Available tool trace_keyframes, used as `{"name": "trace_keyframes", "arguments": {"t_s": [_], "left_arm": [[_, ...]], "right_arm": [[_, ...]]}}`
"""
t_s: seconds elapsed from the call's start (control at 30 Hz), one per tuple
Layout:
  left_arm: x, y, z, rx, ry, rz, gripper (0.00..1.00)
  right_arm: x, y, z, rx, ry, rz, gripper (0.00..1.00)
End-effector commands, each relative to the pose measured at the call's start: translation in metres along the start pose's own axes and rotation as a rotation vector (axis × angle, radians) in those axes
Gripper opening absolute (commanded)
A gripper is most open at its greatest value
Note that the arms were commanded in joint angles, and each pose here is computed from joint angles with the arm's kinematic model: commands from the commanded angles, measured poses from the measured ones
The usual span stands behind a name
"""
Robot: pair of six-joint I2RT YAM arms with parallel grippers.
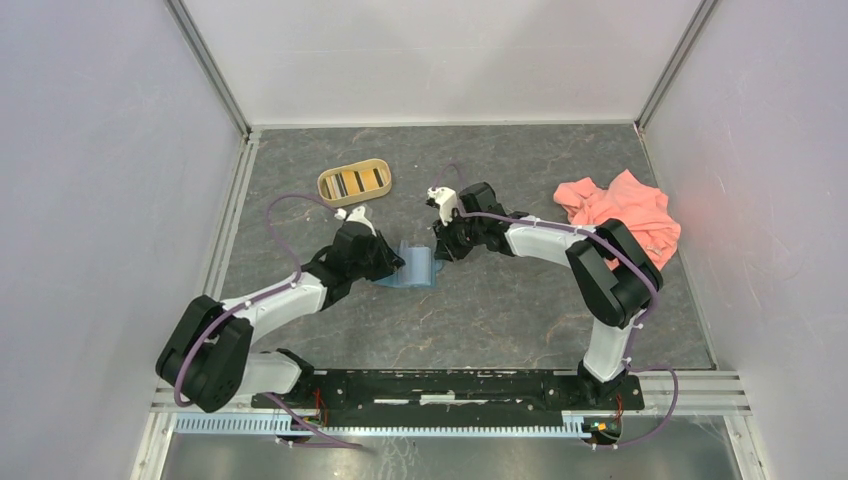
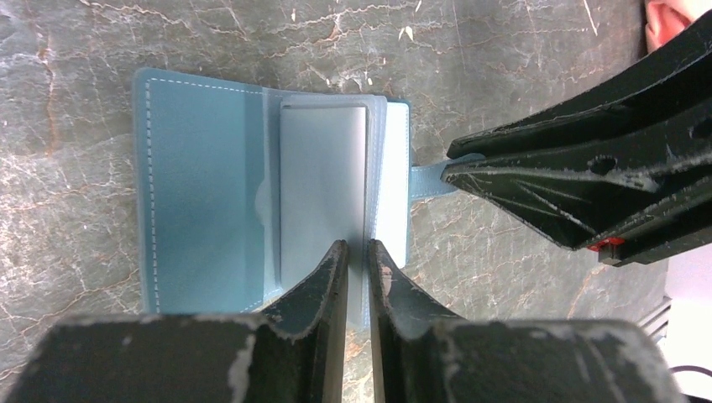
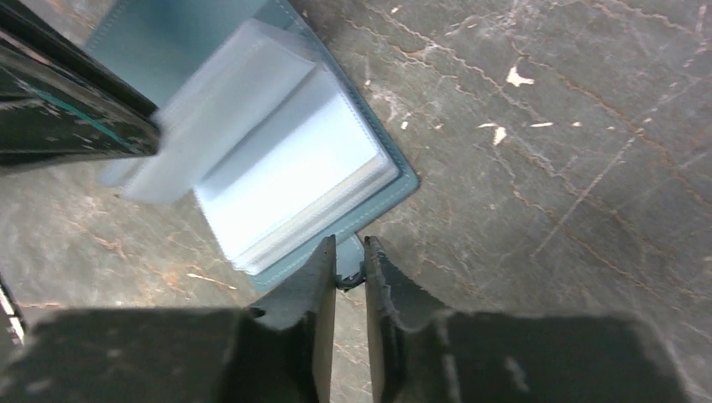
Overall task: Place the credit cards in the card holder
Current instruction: Open the card holder at the center of the board.
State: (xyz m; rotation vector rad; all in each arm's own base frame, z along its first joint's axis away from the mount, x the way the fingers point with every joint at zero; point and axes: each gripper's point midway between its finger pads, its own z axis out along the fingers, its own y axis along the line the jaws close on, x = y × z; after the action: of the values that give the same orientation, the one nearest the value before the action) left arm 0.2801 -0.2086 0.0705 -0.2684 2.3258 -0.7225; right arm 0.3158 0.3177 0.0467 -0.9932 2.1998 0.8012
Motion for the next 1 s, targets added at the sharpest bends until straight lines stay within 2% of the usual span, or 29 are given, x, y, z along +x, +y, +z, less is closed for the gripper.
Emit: {"name": "trace_keyframes", "arguments": {"t_s": [0.0, 0.1, 0.5, 0.73, 0.77, 0.97], "left_arm": [[0.005, 0.004, -0.005, 0.026, 0.021, -0.052, 0.2], [0.007, 0.011, -0.007, 0.02, 0.026, -0.066, 0.2], [0.018, 0.03, -0.005, -0.001, 0.052, -0.102, 0.24], [0.027, 0.019, 0.005, 0.07, 0.109, -0.105, 0.39], [0.026, 0.017, 0.005, 0.078, 0.11, -0.1, 0.4], [0.007, 0.0, -0.009, 0.138, 0.055, -0.033, 0.51]], "right_arm": [[-0.003, -0.012, -0.006, 0.083, -0.006, -0.012, 0.15], [-0.002, -0.017, -0.011, 0.111, -0.004, -0.056, 0.0], [0.0, -0.021, -0.058, 0.202, -0.05, -0.182, 0.0], [0.02, -0.021, -0.062, 0.17, -0.015, -0.221, 0.0], [0.019, -0.021, -0.062, 0.159, -0.014, -0.225, 0.01], [0.01, -0.017, -0.067, 0.13, -0.034, -0.266, 0.24]]}}
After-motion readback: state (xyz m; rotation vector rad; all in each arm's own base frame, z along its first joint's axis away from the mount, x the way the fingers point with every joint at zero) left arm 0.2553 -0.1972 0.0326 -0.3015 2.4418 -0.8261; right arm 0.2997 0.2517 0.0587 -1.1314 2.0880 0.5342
